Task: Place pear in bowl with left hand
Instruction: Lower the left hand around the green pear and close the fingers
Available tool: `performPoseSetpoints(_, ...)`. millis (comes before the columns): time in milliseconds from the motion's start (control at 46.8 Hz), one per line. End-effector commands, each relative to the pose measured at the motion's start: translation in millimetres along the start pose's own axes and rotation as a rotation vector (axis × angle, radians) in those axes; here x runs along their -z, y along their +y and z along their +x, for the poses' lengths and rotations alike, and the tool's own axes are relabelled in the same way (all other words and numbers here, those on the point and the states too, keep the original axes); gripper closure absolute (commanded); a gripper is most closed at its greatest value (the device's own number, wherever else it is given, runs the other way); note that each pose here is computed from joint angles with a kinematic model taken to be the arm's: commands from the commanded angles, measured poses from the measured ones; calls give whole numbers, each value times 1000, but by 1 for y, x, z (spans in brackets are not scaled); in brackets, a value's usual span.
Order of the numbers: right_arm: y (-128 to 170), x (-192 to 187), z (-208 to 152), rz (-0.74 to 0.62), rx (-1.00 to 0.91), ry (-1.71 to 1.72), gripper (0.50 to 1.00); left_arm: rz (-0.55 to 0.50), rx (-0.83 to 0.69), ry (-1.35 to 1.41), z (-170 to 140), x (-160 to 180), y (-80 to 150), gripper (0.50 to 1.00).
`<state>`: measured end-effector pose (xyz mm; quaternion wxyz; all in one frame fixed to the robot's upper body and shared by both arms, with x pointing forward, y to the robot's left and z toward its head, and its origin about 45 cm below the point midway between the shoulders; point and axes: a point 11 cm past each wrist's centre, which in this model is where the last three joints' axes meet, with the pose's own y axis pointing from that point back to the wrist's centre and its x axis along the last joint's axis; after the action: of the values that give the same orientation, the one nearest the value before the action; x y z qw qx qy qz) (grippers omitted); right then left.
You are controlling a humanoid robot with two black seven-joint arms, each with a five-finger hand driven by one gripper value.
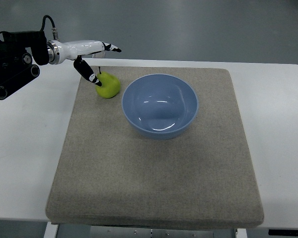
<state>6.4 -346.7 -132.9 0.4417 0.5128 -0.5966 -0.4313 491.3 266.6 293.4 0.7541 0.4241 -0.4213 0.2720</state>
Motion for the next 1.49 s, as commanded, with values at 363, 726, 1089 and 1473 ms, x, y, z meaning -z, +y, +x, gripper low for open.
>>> performPoseSetpoints(363, 0, 0, 0, 0, 0, 0, 574, 7, 49, -54, -16, -1, -7, 525)
performPoseSetpoints(726, 0, 0, 0, 0, 0, 0, 574, 32, 72, -36, -35, 8, -14, 525)
performPoseSetpoints(1089, 0, 0, 0, 0, 0, 0, 574, 23, 96, -39, -45, 3, -19, 525)
performPoseSetpoints(1473, 0, 0, 0, 0, 0, 0, 574, 24, 93, -28, -50, 4, -20, 626)
